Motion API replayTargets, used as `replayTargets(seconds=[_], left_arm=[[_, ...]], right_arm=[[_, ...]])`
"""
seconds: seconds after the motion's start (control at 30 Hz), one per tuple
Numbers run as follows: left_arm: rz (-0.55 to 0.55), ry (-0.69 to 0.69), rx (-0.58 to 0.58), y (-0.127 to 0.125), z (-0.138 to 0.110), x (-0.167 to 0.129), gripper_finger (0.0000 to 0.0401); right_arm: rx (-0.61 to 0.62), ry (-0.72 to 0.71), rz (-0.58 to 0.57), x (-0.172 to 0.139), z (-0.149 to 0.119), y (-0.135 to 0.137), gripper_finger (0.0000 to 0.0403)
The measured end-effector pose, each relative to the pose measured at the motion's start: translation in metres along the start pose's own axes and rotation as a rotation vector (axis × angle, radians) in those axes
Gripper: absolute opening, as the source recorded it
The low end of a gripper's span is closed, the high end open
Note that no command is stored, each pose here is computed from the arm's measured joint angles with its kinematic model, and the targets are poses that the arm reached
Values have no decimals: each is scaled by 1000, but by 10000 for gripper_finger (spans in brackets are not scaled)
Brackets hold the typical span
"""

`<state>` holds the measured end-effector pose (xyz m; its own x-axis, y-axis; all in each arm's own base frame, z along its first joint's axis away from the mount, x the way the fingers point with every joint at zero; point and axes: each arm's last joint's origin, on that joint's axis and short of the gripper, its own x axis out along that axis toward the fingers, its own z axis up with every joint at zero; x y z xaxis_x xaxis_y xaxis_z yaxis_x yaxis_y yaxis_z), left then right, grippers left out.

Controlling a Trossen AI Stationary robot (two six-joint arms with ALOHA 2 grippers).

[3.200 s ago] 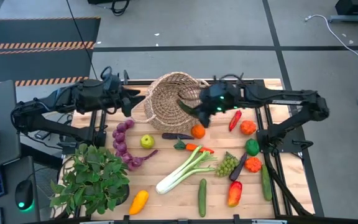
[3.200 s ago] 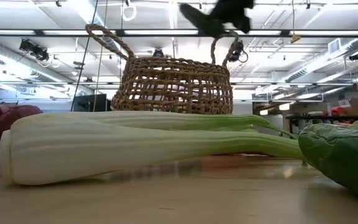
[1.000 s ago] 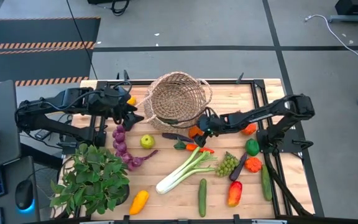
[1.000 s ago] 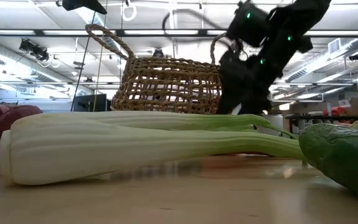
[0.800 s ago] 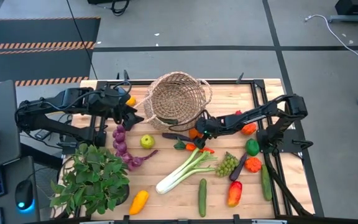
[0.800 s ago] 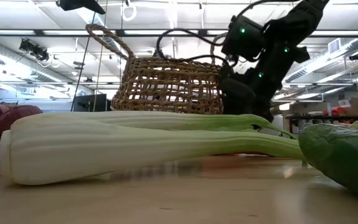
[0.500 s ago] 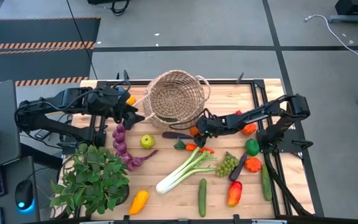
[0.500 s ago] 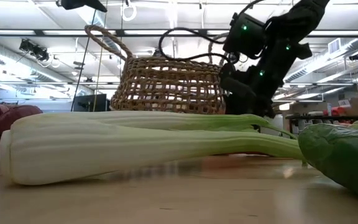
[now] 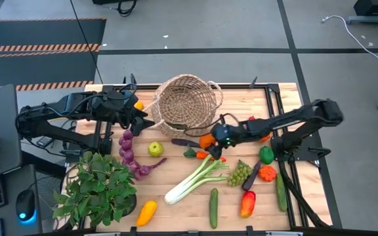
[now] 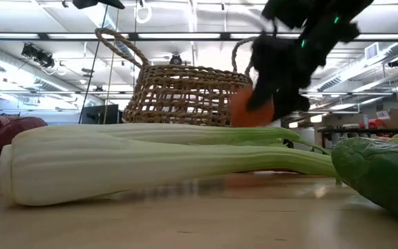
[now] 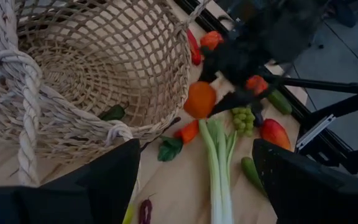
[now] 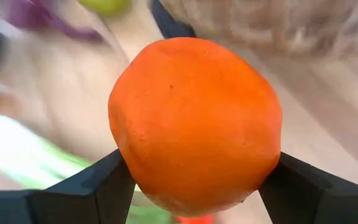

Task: Build produce basket
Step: Put the orange into the brown basket

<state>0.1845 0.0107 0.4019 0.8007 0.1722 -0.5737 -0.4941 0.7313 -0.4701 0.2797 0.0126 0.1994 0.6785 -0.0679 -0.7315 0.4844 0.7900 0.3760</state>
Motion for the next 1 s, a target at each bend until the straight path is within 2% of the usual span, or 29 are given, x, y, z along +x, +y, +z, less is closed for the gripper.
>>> replayTargets(seconds=[0.17, 0.27, 0.37, 0.5, 0.63, 0.77, 0.9, 1.0], left_arm=[[-16, -18, -12, -2, 2, 0, 318], [-32, -37, -15, -3, 4, 0, 318], [-52, -61, -9, -5, 6, 0, 318], [-60, -72, 12, -6, 7, 0, 318], [-60, -72, 15, -6, 7, 0, 318], [-66, -67, 9, -6, 7, 0, 318], [-115, -24, -16, -8, 5, 0, 318], [-154, 11, -8, -12, 2, -1, 318]], right_arm=[[25, -134, 77, -45, 5, 16, 289], [-22, -208, 106, -68, 13, 29, 289], [-92, -316, 118, -89, 32, 46, 289], [-150, -396, 43, -102, 67, 63, 289], [-205, -404, -79, -100, 101, 73, 289], [-208, -383, -163, -83, 130, 70, 294], [-179, -330, -220, -61, 142, 58, 313], [-96, -311, -206, -55, 148, 48, 342]])
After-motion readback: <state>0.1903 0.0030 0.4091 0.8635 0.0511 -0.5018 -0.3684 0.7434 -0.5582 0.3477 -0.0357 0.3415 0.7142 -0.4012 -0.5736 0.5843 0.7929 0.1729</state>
